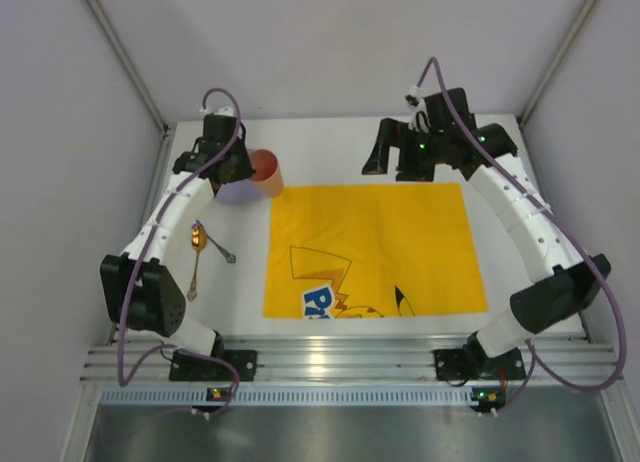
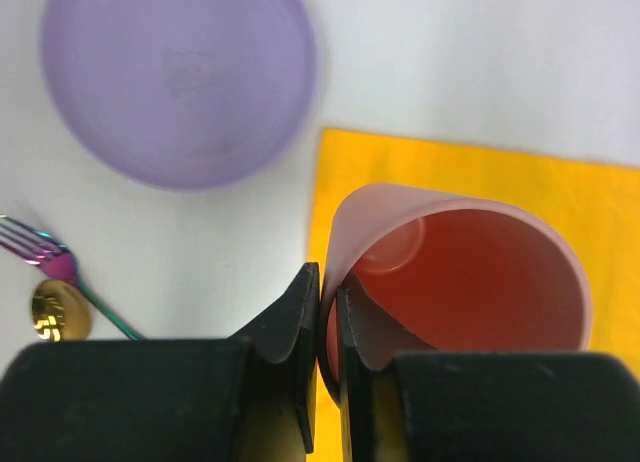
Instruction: Set the dinner table for one person
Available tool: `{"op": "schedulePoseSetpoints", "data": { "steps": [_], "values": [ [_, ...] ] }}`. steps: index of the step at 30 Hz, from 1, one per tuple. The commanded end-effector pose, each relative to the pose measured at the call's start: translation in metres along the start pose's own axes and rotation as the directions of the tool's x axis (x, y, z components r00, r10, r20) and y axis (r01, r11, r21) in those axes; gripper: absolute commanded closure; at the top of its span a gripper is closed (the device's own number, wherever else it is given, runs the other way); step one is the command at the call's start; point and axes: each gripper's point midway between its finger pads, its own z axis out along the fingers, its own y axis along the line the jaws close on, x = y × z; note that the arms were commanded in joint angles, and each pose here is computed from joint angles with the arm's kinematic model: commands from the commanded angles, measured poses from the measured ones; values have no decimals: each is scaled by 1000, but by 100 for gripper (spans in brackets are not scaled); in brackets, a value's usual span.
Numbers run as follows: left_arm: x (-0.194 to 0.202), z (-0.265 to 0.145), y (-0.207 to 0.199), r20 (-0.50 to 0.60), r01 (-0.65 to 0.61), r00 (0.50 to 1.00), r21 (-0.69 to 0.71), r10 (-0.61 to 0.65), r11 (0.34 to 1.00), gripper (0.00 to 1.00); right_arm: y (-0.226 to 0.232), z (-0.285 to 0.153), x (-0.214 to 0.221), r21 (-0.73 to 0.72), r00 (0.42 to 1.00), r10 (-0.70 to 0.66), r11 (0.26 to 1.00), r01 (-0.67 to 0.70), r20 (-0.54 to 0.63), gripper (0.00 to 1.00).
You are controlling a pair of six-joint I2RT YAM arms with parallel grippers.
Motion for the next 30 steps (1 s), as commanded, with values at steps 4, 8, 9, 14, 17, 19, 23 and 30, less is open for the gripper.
{"op": "schedulePoseSetpoints", "data": {
  "steps": [4, 8, 9, 14, 17, 19, 23, 30],
  "values": [
    [39, -52, -79, -48, -112, 992, 129, 119, 985, 99, 92, 37, -24, -161, 992, -125, 980, 118, -31, 0],
    [66, -76, -118, -63, -81, 994, 188, 94, 979, 99, 86, 64, -5, -99, 986, -122, 989, 111, -114, 3],
    [67, -80, -122, -59, -74, 994, 193, 87, 978, 100, 81, 68, 0, -80, 985, -117, 991, 108, -129, 3],
    [67, -95, -133, -39, -62, 997, 210, 72, 976, 100, 47, 78, 27, 24, 975, -115, 992, 122, -188, 12],
    [66, -97, -132, -37, -75, 996, 197, 83, 977, 100, 33, 77, 42, 61, 971, -111, 990, 126, -211, 21],
    [67, -98, -134, -37, -76, 996, 205, 86, 976, 100, 27, 78, 51, 78, 969, -109, 989, 129, -220, 27],
    [62, -106, -154, -15, -86, 995, 283, 94, 955, 91, 20, 85, 58, 131, 965, -124, 979, 158, -230, 79],
    [65, -115, -190, -14, -142, 987, 382, 160, 913, 54, 12, 83, 51, 233, 963, -138, 953, 193, -231, 100]
  ]
}}
